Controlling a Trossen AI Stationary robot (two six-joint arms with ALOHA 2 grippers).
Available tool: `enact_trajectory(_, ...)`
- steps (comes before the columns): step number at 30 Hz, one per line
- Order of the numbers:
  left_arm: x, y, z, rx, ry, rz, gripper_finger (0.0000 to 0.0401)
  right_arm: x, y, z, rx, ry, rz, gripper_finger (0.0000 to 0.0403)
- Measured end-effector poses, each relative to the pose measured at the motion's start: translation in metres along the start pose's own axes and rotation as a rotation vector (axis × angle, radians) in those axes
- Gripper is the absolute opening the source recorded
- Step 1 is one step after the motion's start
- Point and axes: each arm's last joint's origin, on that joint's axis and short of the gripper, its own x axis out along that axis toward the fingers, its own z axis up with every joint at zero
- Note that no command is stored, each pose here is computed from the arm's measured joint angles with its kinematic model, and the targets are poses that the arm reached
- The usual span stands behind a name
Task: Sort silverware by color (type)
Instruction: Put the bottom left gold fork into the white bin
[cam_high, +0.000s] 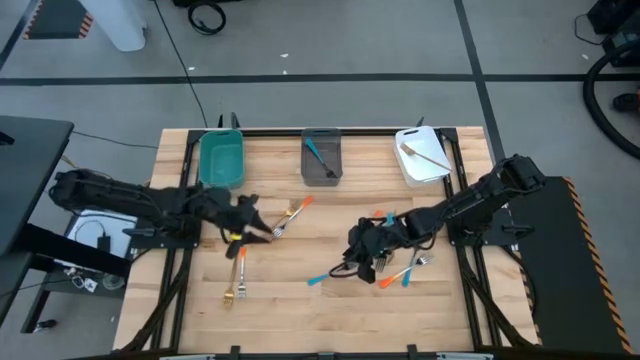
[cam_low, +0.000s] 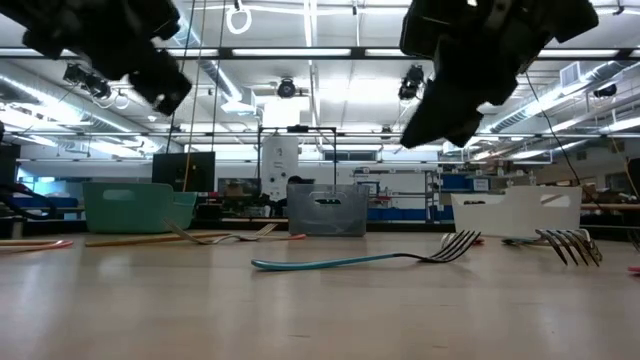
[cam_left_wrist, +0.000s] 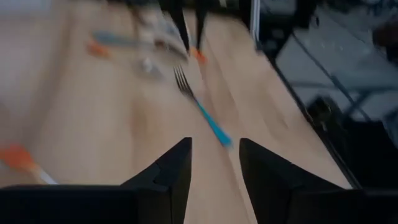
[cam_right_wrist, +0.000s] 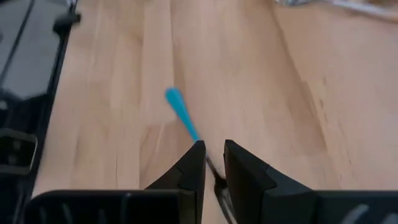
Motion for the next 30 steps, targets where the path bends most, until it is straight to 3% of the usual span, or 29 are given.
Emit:
enact_trajectory(4,0.001,-0.01,-0.009,-0.034,0.082,-0.04,0.0142,-0.002,-0.008,0.002,-0.008,0.105,0.005,0.0066)
enact_trajectory(10,0.002,-0.021,-0.01,-0.027,0.084,-0.091,0.0142,-0.012,-0.005,0.014,-0.002,0.212,-0.04,0.0069)
enact_trajectory(21,0.003,-0.022,-0.009,-0.088,0.06,-0.032,0.0142,-0.021,0.025,0.019,-0.016,0.117,-0.124,0.0118)
enact_trajectory(30,0.003,-0.025,0.003,0.078,-0.07,-0.062,0.0142,-0.023,0.045,0.013,-0.01,0.026,-0.156,0.0137)
